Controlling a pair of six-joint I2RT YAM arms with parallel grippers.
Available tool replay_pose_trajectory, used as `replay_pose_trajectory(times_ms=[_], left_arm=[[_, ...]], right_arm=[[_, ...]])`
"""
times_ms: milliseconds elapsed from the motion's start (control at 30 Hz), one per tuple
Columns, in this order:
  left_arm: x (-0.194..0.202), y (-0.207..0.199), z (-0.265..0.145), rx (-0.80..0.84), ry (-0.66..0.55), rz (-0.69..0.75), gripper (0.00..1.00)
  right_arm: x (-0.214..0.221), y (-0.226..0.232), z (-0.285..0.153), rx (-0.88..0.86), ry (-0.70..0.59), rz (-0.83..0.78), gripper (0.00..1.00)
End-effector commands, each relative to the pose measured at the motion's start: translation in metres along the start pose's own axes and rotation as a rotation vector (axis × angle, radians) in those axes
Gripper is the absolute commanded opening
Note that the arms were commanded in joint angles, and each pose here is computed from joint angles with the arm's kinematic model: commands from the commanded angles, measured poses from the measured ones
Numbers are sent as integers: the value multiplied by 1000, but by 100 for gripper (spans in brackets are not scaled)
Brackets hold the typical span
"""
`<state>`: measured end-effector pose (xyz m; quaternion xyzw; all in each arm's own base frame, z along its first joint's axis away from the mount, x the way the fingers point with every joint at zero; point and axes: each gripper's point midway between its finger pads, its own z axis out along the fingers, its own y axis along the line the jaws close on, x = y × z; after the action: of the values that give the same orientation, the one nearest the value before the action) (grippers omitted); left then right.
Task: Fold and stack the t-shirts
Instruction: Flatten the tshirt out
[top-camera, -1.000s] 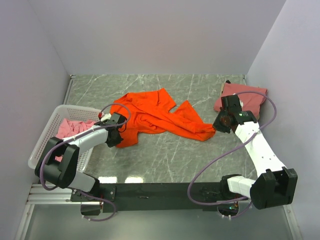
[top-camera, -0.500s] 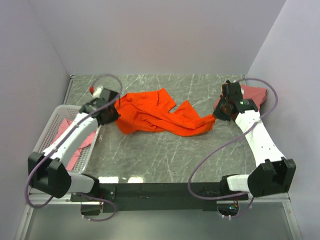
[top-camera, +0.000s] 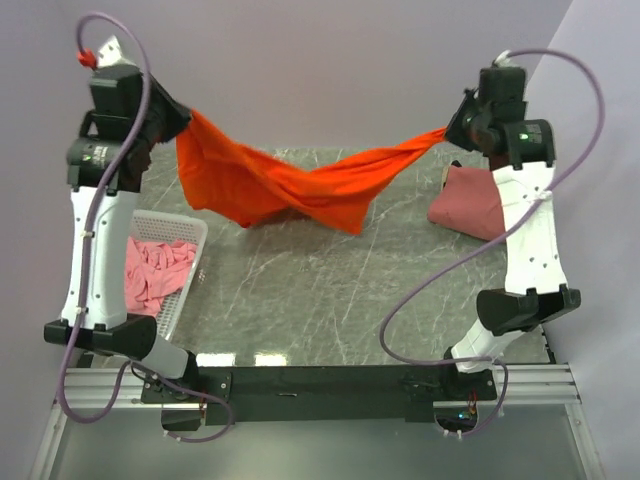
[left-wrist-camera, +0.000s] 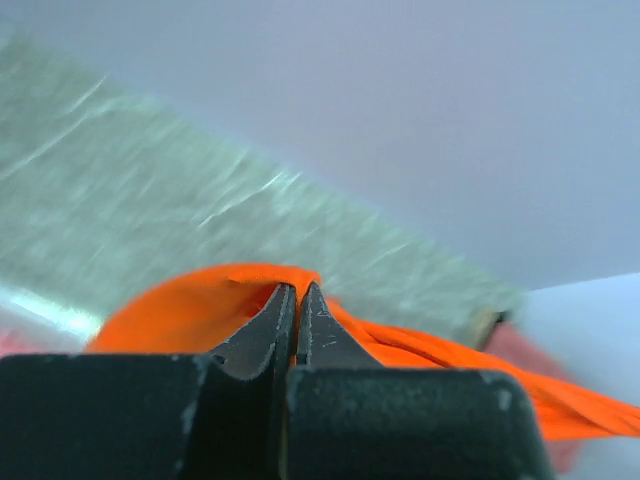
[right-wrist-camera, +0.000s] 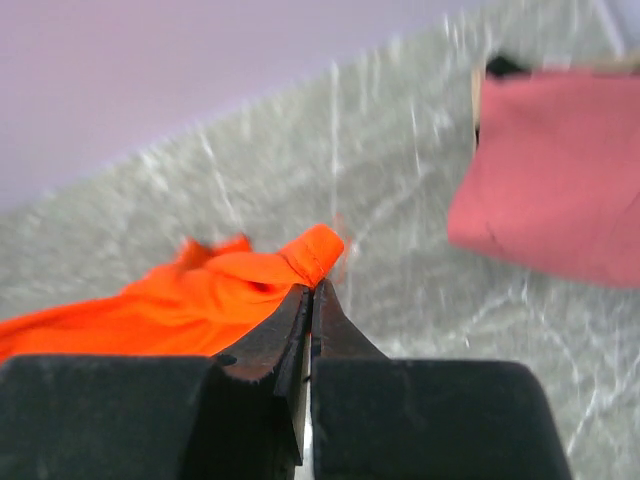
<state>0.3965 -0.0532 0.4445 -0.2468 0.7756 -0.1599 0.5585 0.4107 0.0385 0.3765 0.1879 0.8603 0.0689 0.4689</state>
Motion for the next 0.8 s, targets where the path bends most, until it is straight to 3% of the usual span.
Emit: replay_pose_trajectory(times_ms=[0,200,367,467,600,633,667,767], left_arm=[[-44,-46,-46,213,-77,-9,0],[-68,-76,-99,433,-182,-55,1],[-61,-80,-133,508,-174,-61,1],[-23,-56,-111,435,-75,-64,1],[56,-1,-58,264,103,-79,1],[64,6,-52,248,111,-78,0],[75,15,-44,221,130,-75,1],[117,51,-18,106,208,-63,0]], right_arm=[[-25,-3,-39,-10,-62,-15,0],[-31,-1,-76,-84,-157,-15,0],[0,-21,-58,-12,-96,-26,0],[19,-29,-30,22,-54,-21,0],[37,-39,22,76,16,10,0],[47,-41,46,92,74,11,6],[53,-42,56,105,105,8,35],[75,-32,73,93,208,-9,52]])
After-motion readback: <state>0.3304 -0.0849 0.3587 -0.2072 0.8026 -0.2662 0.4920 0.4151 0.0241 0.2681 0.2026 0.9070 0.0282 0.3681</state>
